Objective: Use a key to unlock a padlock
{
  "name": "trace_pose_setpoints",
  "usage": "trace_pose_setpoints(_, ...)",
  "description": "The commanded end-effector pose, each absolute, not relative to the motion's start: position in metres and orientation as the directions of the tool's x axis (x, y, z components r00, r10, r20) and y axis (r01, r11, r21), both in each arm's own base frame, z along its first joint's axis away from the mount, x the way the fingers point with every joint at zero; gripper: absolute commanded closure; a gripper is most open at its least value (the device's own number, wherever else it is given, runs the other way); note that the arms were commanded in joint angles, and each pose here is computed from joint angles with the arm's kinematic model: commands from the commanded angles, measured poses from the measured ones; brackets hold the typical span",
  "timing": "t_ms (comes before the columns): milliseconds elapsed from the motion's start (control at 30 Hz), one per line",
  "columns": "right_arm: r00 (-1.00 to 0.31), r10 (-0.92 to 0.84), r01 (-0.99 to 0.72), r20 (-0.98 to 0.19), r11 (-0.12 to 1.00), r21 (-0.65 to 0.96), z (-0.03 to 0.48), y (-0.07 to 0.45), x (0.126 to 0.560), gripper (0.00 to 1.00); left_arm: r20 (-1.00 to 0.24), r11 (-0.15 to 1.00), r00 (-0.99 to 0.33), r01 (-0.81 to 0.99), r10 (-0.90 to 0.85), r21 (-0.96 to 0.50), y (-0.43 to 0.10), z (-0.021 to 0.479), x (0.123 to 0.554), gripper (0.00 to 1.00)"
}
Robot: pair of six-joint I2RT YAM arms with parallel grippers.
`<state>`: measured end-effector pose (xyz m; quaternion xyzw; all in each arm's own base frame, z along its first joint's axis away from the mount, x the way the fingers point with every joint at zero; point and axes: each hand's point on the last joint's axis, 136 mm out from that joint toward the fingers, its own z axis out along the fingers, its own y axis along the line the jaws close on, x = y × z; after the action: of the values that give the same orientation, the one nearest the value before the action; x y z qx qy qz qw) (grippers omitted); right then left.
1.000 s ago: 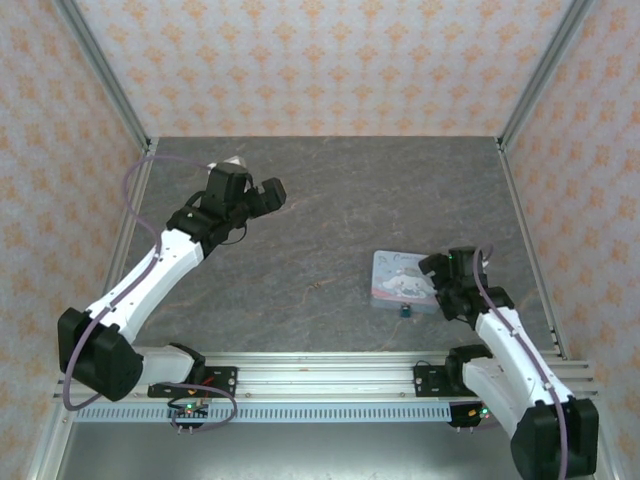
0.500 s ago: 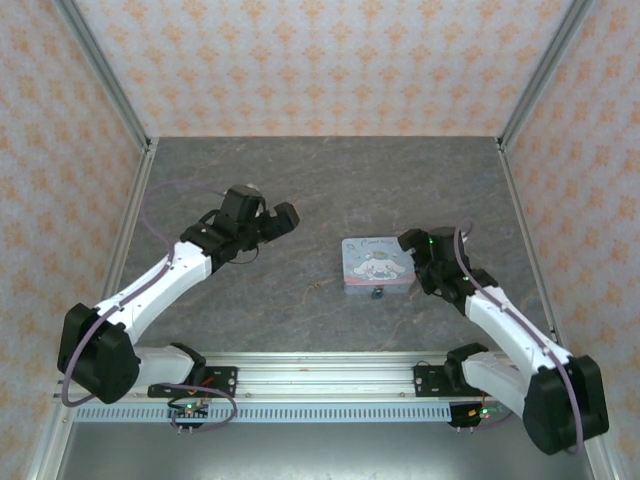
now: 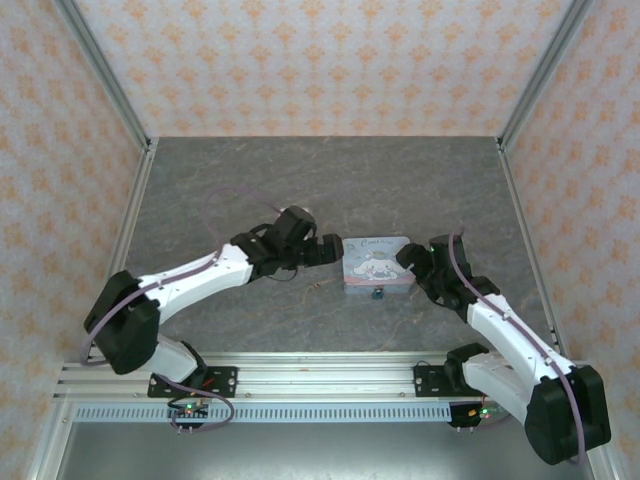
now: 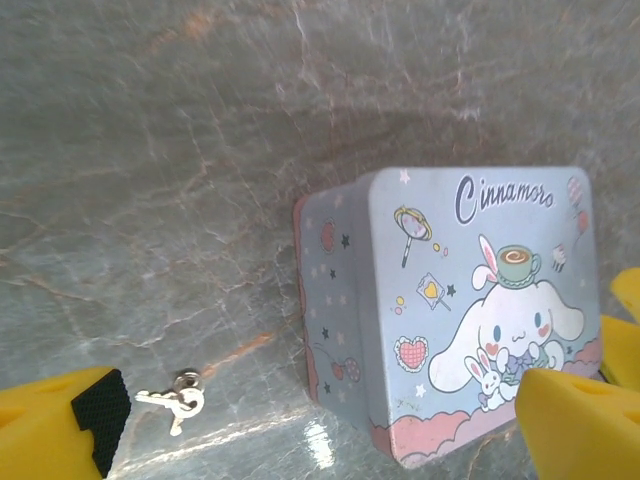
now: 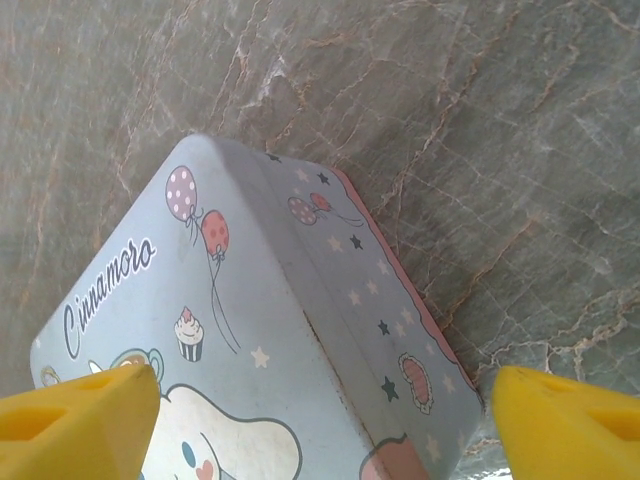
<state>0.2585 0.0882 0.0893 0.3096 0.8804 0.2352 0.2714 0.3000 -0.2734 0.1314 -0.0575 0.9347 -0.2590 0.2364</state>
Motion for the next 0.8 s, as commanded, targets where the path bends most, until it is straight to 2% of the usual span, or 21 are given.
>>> trace_pose_setpoints(0,-0.706,0.618,0.367,-0.346,0.737,0.567,0.091,0.095,0.259,0.16,-0.436,0.835,-0.865,0.036,-0.249,-0.550,-0.300,0.143,0.314,0.00)
trace_pose_setpoints(267,-0.742,0.605,0.351,-0.290,0.719,0.600,0.082,0.111,0.269,0.31,-0.382,0.814,-0.895,0.039,-0.229,-0.579,-0.336,0.123,0.320,0.00)
trace_pose_setpoints(467,-0.743,0.614,0.356,-0.266,0.700,0.619,0.081,0.118,0.278,0.47,-0.357,0.795,-0.907,0.043,-0.222,-0.605,-0.355,0.114,0.329,0.00)
trace_pose_setpoints(767,-0.720,0.659,0.383,-0.217,0.638,0.668,0.085,0.131,0.304,0.48,-0.351,0.787,-0.896,0.001,-0.274,-0.616,-0.344,0.117,0.369,0.00)
